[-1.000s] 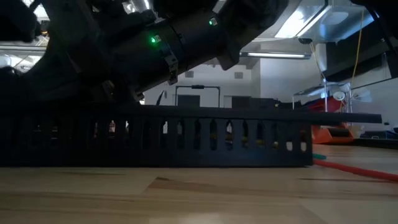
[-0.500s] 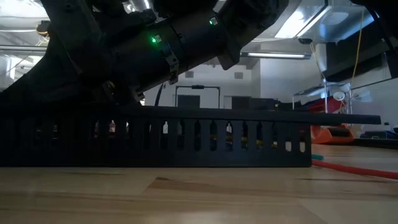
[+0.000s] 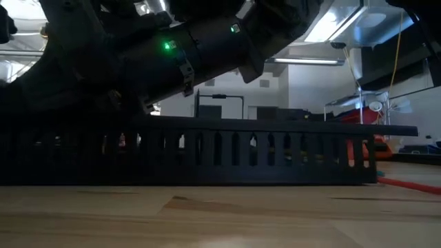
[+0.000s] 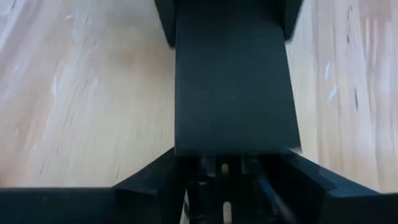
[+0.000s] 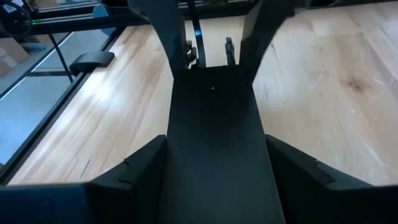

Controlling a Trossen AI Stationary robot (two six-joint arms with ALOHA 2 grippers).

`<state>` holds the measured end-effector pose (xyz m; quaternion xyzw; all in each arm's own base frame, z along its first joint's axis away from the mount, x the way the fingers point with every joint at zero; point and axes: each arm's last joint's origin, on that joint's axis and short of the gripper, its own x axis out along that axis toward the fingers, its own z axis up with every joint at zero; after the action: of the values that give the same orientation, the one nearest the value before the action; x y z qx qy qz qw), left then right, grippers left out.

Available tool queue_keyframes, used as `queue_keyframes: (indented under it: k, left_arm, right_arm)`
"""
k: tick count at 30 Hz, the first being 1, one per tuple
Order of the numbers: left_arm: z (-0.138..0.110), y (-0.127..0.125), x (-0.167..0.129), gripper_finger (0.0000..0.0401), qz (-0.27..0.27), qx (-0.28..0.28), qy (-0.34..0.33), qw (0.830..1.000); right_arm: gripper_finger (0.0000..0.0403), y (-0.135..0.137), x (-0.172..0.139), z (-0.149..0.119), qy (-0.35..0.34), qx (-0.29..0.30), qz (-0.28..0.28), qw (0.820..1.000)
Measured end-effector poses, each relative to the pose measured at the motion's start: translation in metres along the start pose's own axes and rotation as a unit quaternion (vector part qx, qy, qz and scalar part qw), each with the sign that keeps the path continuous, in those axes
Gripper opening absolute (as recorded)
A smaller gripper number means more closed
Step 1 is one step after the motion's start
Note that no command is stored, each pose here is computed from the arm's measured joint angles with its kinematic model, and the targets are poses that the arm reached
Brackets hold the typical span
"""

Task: Ziptie cables
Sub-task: Close the black cable duct lid

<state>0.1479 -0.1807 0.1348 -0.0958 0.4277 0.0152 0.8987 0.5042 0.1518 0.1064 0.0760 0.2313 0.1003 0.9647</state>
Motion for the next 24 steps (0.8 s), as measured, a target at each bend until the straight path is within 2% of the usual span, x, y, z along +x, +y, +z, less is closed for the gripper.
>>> queue_keyframes:
  k: [6, 14, 20, 24]
  left_arm:
    - [0.008, 0.005, 0.005, 0.0198, -0.006, 0.002, 0.012, 1.000]
    - [0.011, 0.004, 0.004, 0.0261, -0.025, 0.009, 0.035, 0.999]
    - [0.022, -0.008, -0.026, 0.0273, -0.013, 0.018, 0.065, 0.998]
    - [0.015, -0.013, -0.039, 0.0274, -0.016, 0.019, 0.076, 0.997]
  right_arm:
    - [0.0227, 0.001, 0.006, 0.001, 0.010, 0.003, -0.001, 1.000]
    - [0.0227, 0.002, 0.007, 0.001, 0.019, 0.000, 0.005, 1.000]
    - [0.0227, 0.001, 0.007, 0.001, 0.025, 0.001, 0.008, 1.000]
    - [0.0227, 0.000, 0.007, 0.000, 0.027, 0.001, 0.005, 1.000]
